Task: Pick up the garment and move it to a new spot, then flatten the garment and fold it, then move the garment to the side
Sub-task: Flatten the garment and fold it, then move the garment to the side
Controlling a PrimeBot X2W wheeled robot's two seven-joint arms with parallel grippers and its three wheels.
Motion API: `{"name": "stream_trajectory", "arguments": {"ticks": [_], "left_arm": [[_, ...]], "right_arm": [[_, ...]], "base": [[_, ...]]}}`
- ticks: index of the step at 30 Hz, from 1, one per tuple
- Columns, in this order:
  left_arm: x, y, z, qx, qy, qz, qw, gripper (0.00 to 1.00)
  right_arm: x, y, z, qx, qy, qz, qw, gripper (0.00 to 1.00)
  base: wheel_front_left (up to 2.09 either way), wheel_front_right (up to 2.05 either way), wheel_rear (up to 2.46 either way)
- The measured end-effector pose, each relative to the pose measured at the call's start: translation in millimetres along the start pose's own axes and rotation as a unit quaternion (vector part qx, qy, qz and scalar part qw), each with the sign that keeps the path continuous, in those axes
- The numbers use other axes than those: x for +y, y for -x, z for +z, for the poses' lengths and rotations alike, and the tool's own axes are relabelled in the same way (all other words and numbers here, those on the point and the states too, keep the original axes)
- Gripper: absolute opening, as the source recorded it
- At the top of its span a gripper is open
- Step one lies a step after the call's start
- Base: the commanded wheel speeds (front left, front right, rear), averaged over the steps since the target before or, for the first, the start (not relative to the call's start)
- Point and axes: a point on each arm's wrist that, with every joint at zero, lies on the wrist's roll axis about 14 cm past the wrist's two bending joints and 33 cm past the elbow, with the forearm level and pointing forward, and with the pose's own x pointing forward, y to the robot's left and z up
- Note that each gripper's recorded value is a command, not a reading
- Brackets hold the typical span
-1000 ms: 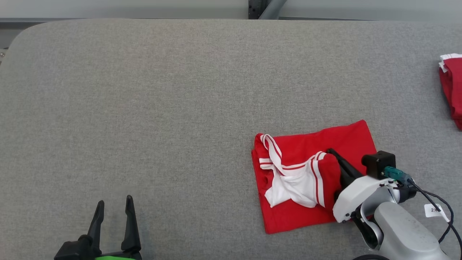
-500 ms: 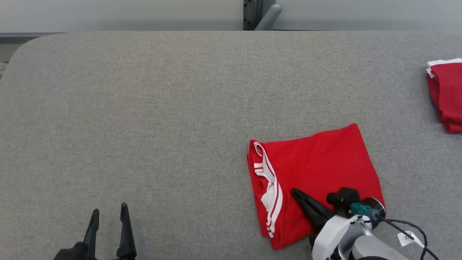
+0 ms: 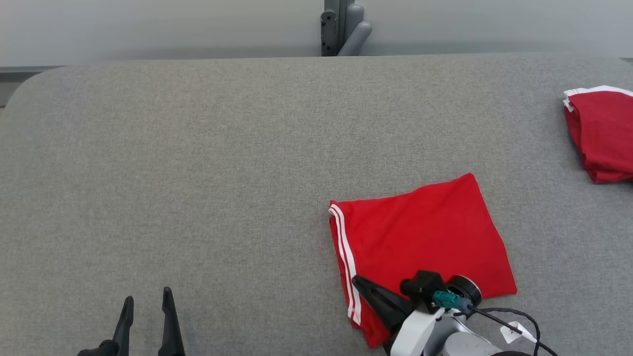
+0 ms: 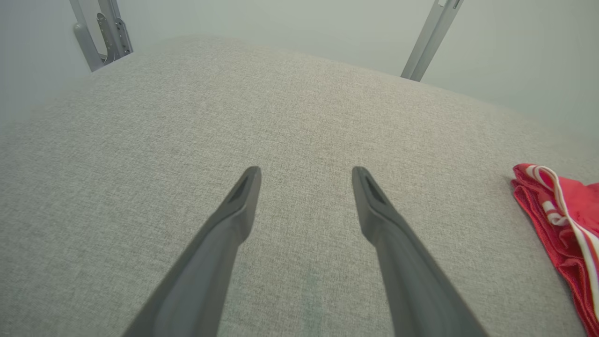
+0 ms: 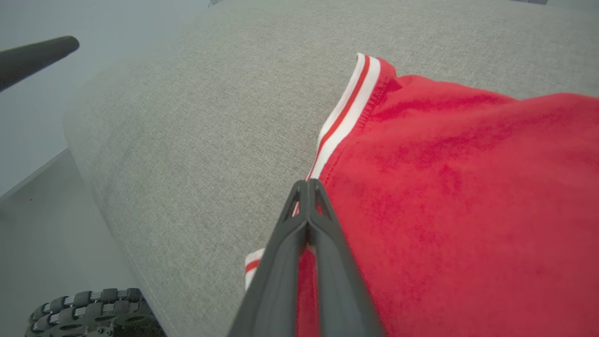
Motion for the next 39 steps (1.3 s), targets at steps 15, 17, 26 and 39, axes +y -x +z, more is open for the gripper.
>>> {"name": "stream_trajectory", "arguments": {"ticks": [15, 17, 26, 39], "left_arm": [[-5, 9, 33, -0.056, -0.012, -0.018, 0.998, 1.00], [-8, 10, 35, -0.060, -0.016, -0.023, 0.998, 1.00], [-7, 16, 34, -0.060, -0.043, -0.033, 0.997, 1.00], [-8, 11, 34, -0.058, -0.049, -0.036, 0.997, 1.00]], "right_arm": [[-115, 124, 60, -0.133, 0.039, -0.276, 0.951, 1.00], [-129, 153, 53, -0.130, 0.040, -0.327, 0.935, 1.00], [-161, 229, 30, -0.096, 0.053, -0.449, 0.887, 1.00], [-155, 163, 13, -0.069, -0.020, -0.361, 0.930, 1.00]], "base": [[0.00, 0.00, 0.00], [0.00, 0.00, 0.00], [0.00, 0.00, 0.00], [0.00, 0.00, 0.00]]}}
